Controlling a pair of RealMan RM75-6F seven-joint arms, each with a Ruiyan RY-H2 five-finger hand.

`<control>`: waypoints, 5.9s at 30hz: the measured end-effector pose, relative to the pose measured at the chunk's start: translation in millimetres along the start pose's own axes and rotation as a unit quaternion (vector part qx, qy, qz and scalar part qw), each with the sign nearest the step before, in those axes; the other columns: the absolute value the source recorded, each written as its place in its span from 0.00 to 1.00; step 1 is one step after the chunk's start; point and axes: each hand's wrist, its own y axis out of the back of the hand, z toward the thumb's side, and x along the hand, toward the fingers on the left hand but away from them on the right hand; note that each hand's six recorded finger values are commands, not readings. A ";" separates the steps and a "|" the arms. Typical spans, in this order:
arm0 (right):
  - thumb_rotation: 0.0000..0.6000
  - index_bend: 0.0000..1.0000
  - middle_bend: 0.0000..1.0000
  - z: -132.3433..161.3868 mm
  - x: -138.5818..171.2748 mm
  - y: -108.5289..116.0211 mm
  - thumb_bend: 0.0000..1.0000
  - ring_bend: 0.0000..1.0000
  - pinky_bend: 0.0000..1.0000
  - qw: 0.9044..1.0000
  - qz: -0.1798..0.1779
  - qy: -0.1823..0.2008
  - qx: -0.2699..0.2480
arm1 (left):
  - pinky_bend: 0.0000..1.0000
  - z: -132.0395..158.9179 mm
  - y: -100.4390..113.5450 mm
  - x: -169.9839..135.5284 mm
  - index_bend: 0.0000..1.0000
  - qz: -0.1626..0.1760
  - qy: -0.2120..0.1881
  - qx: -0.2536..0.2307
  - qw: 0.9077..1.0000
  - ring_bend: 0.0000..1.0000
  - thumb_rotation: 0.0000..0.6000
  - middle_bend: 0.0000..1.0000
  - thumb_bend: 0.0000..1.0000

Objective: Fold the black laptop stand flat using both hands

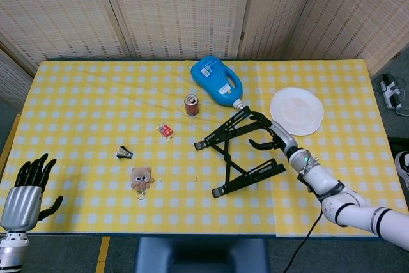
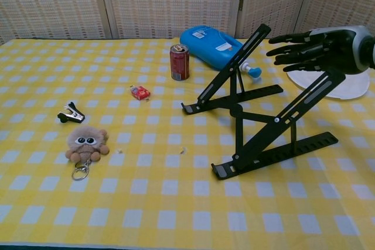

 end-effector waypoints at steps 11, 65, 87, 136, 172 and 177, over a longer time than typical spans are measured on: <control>1.00 0.00 0.08 20.1 -19.4 -21.7 0.40 0.05 0.00 0.998 0.034 0.027 -0.035 | 0.00 1.0 -1.4 0.7 0.09 -0.003 0.000 0.002 1.000 0.02 1.00 0.03 0.32; 1.00 0.00 0.08 46.3 18.0 -120.4 0.40 0.05 0.00 0.963 0.238 0.123 0.036 | 0.00 -1.9 -2.3 1.1 0.09 -0.001 0.003 0.002 1.000 0.02 1.00 0.03 0.32; 1.00 0.00 0.08 56.0 -16.0 -172.4 0.40 0.05 0.00 0.959 0.258 0.100 0.060 | 0.00 -5.0 -3.8 0.9 0.09 -0.003 0.006 0.001 1.000 0.02 1.00 0.03 0.32; 1.00 0.00 0.05 -29.2 77.6 -104.3 0.40 0.04 0.00 0.958 0.259 0.109 -0.055 | 0.00 1.6 -4.5 2.8 0.09 -0.005 -0.003 0.003 1.000 0.02 1.00 0.03 0.32; 1.00 0.00 0.04 -85.6 92.5 -117.9 0.40 0.02 0.00 0.956 0.266 0.090 -0.091 | 0.00 8.2 -3.8 1.1 0.09 -0.005 -0.012 0.003 1.000 0.02 1.00 0.03 0.32; 1.00 0.00 0.04 -88.2 95.3 -115.9 0.40 0.02 0.00 0.957 0.257 0.092 -0.096 | 0.00 8.8 -4.6 1.0 0.09 -0.006 -0.013 0.002 1.000 0.02 1.00 0.03 0.32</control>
